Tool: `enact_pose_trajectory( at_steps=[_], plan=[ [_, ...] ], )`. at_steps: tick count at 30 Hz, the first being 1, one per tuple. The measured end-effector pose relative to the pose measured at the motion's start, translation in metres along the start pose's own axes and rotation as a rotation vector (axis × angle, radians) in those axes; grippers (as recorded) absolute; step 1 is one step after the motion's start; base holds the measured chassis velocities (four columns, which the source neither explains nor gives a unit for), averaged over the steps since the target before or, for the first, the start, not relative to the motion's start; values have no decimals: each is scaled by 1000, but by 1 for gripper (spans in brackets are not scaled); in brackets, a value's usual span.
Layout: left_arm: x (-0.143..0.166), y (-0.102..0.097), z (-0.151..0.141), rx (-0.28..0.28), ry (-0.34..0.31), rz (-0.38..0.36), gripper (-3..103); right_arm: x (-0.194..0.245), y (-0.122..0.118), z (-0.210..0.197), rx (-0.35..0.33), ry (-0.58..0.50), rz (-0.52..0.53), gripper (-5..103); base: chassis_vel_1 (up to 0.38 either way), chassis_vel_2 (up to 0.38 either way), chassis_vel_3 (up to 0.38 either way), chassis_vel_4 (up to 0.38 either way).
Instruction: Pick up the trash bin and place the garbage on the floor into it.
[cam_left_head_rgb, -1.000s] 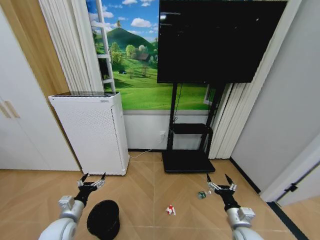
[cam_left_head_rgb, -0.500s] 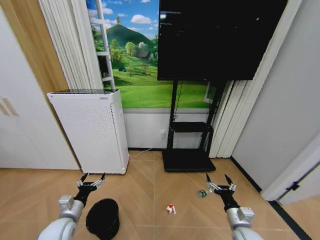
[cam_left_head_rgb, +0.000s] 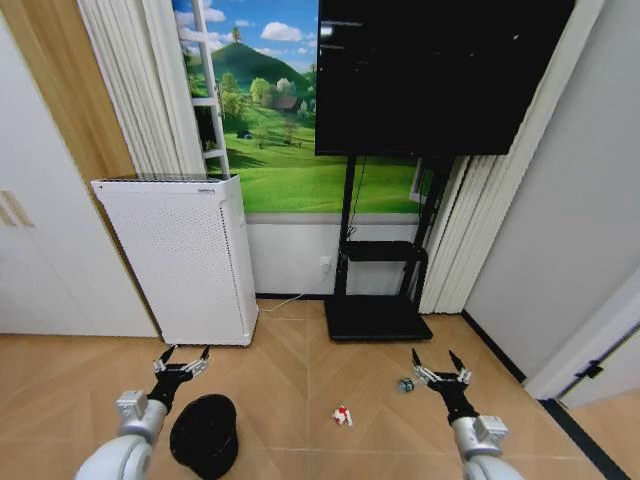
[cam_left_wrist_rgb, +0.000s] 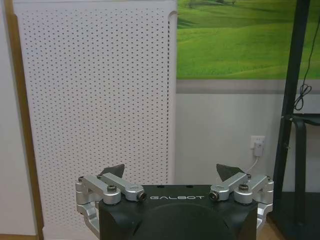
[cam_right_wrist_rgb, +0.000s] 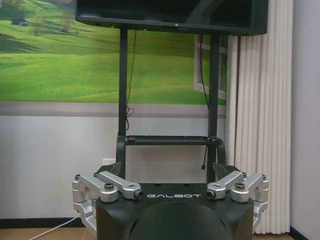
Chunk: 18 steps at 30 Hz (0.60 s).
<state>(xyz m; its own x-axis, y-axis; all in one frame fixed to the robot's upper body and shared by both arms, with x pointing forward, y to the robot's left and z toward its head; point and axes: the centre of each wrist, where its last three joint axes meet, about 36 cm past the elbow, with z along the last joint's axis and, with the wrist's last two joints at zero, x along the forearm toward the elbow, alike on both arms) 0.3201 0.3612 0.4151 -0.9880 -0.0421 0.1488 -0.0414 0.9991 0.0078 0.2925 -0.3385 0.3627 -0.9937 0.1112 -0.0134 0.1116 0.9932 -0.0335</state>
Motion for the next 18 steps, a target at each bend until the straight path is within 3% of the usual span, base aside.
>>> enact_pose_trajectory(
  at_steps=[5, 10, 18],
  plan=[
    [2, 8, 18, -37, 20, -27, 100, 3, -5, 11, 3, 19, 16, 100, 0, 0, 0, 0],
    [6, 1, 28, -16, 34, -27, 100, 9, -2, 21, 1, 35, 18, 100, 0, 0, 0, 0],
    [4, -1, 13, -11, 10, -14, 100, 5, -4, 19, -6, 22, 0, 100, 0, 0, 0, 0]
  ],
)
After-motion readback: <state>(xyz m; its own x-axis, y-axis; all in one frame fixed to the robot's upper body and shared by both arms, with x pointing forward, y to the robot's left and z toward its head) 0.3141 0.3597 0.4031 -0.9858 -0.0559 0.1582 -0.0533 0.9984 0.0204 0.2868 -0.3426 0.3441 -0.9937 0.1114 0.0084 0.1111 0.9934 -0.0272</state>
